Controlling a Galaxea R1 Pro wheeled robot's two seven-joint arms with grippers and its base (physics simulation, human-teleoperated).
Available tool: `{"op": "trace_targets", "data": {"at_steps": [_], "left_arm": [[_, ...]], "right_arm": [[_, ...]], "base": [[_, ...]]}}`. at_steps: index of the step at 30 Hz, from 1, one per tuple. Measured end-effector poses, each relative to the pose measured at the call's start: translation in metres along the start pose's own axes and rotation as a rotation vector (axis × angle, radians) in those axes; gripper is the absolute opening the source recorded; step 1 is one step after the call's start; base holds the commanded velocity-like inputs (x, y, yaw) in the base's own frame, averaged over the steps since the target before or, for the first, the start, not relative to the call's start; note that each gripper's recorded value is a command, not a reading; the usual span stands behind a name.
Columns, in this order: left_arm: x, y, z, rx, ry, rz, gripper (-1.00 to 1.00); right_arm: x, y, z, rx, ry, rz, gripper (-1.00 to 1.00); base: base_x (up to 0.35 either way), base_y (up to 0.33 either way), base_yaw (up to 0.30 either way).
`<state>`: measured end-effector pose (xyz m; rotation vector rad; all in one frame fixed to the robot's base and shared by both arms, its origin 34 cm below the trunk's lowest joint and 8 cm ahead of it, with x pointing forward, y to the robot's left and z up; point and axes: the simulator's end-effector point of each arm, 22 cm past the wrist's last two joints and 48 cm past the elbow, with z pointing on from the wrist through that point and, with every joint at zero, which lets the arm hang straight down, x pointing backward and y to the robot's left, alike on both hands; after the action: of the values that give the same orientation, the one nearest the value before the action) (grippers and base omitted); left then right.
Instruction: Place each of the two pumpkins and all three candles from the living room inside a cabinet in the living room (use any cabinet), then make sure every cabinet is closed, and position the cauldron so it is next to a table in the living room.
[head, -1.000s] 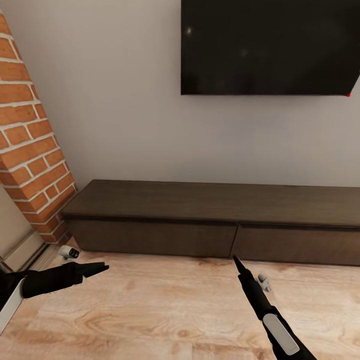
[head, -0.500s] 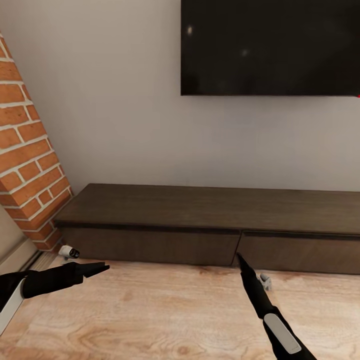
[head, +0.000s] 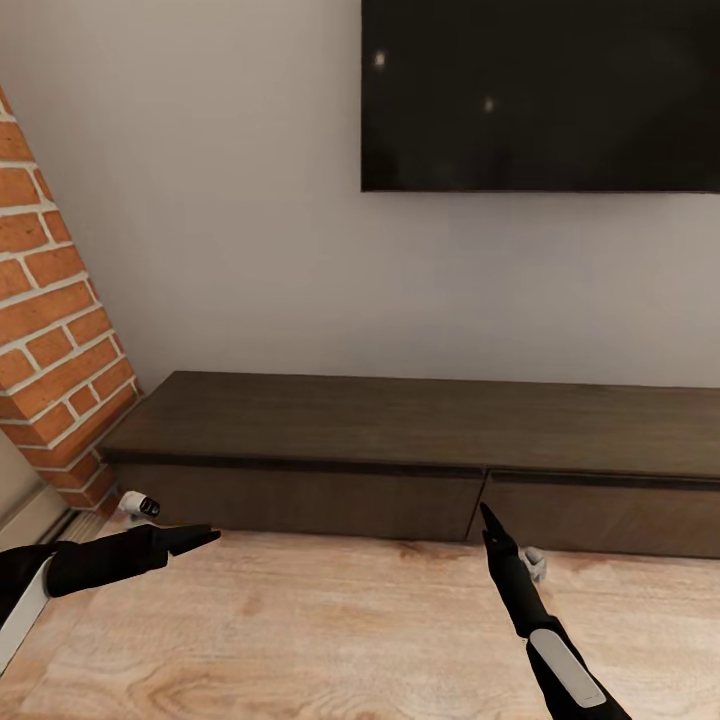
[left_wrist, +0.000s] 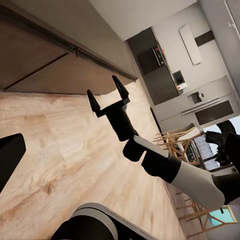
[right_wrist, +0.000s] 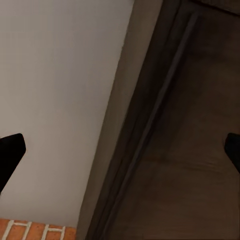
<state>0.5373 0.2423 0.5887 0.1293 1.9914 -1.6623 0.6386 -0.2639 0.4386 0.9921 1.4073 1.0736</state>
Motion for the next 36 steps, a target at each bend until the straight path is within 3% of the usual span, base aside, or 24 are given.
{"op": "trace_targets", "data": {"at_steps": [17,36], "left_arm": [[0.0002,0.0001,0.0005,0.001,-0.001,-0.002,1.00],[0.0022,0.0027,0.0005,0.003,-0.002,-0.007,1.00]], "right_arm": [[-0.0030,0.0013,-0.0003,-0.008,-0.013,0.012,1.00],[-0.0025,0.0005,-0.0008,-0.015,-0.014,0.013,1.00]], "base": [[0.154,-0.002,0.000],[0.010,0.000,0.000]]}}
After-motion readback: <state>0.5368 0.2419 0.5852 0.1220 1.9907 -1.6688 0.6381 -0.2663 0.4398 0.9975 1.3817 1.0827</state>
